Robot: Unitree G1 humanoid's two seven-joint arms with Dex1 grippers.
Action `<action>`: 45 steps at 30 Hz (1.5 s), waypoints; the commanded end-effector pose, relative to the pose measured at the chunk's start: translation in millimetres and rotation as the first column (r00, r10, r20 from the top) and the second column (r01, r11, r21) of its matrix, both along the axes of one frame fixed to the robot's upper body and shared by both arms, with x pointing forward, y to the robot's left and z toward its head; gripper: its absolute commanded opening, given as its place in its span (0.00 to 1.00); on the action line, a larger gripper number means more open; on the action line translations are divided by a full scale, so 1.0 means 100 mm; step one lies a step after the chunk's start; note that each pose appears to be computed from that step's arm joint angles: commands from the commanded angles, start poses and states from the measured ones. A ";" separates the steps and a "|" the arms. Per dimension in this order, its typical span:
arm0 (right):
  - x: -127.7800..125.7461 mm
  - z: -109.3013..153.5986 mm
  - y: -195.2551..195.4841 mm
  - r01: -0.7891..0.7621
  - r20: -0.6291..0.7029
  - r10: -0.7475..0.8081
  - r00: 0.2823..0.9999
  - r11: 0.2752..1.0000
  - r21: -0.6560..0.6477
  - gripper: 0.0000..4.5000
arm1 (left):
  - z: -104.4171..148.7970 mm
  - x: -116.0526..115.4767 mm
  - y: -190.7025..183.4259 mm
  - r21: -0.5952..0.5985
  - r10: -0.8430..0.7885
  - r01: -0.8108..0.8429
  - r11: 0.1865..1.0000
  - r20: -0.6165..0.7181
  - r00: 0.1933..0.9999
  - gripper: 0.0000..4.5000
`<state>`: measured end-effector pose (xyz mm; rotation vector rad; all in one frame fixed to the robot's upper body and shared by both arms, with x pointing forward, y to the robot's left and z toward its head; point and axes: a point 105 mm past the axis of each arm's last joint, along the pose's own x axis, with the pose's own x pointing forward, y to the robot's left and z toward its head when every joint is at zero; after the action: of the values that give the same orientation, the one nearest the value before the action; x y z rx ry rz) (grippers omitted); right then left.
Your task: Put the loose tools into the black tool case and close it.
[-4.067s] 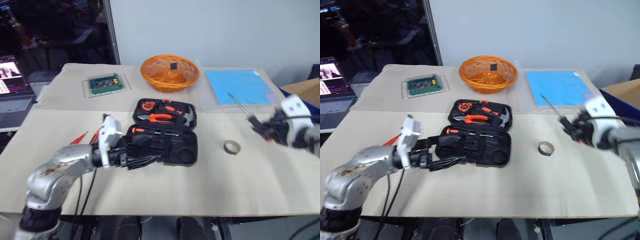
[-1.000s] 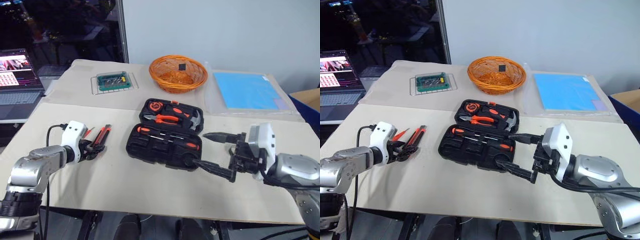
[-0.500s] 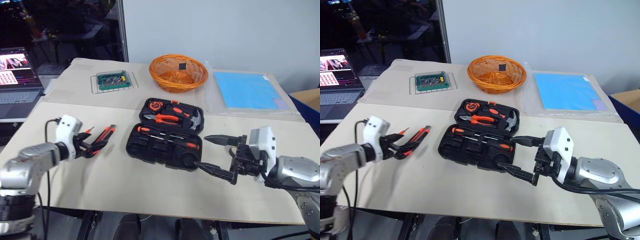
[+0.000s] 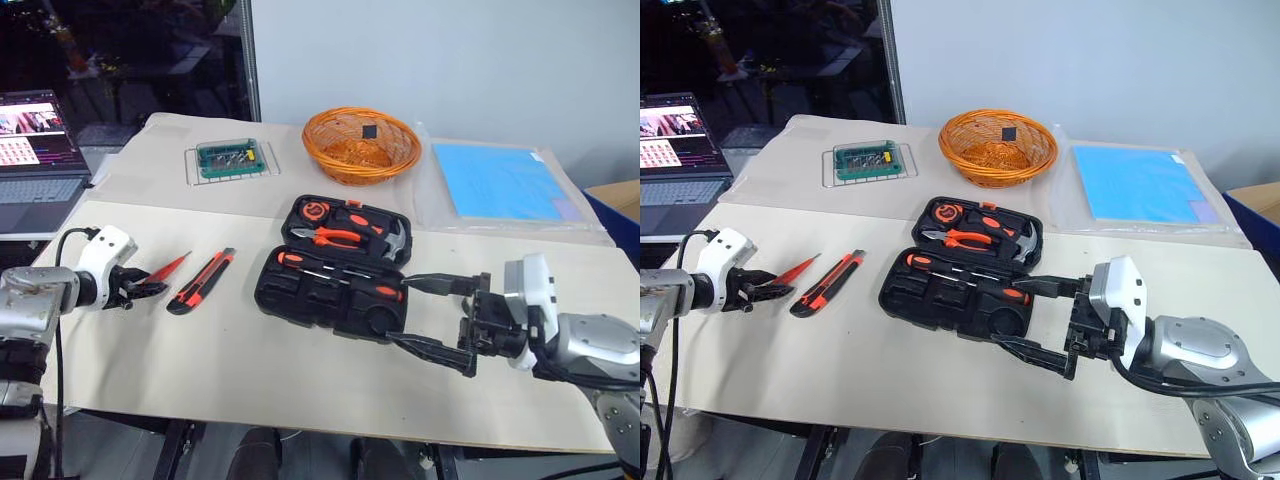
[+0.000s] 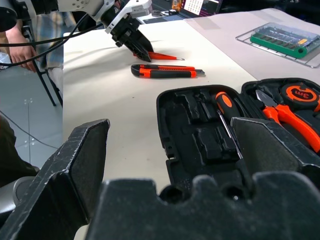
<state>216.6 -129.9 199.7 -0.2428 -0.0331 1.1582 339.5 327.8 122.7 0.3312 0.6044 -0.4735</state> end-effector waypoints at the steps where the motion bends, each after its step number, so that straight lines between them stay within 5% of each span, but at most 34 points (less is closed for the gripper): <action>1: -0.05 0.12 -0.02 0.012 0.067 -0.012 0.998 1.000 -0.007 1.00 | 0.16 0.05 -0.07 -0.033 -0.062 0.065 0.997 0.082 0.995 0.20; 3: -0.06 0.11 -0.04 0.023 0.067 -0.022 0.997 1.000 -0.004 1.00 | 0.38 0.04 -0.22 -0.084 -0.153 0.170 0.982 0.175 0.973 0.11; 8: -0.12 0.13 -0.12 0.051 0.111 -0.052 0.992 0.999 0.012 1.00 | 0.83 -0.08 -0.63 -0.090 -0.391 0.423 0.902 0.250 0.886 0.11; 12: -0.20 0.11 -0.25 0.121 0.129 -0.120 0.984 0.993 -0.001 1.00 | 0.99 -0.13 -1.34 -0.018 -0.666 0.683 0.731 0.202 0.718 0.11; 19: -0.35 0.06 -0.48 0.221 0.120 -0.212 0.970 0.973 -0.065 1.00 | 0.67 0.19 -2.21 0.125 -0.853 0.844 0.522 0.091 0.514 0.11; 34: -0.44 0.02 -0.35 0.225 0.113 -0.215 0.970 0.971 -0.084 1.00 | 0.22 0.37 -2.26 0.219 -0.913 0.908 0.356 -0.126 0.388 0.11; 45: -0.46 0.01 -0.33 0.248 0.110 -0.239 0.965 0.966 -0.079 1.00 | 0.12 0.41 -2.36 0.223 -0.909 0.909 0.353 -0.150 0.389 0.11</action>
<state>173.8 -166.5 193.4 -0.3494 0.0008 0.9026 379.2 94.3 136.4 0.9331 0.4157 -1.5157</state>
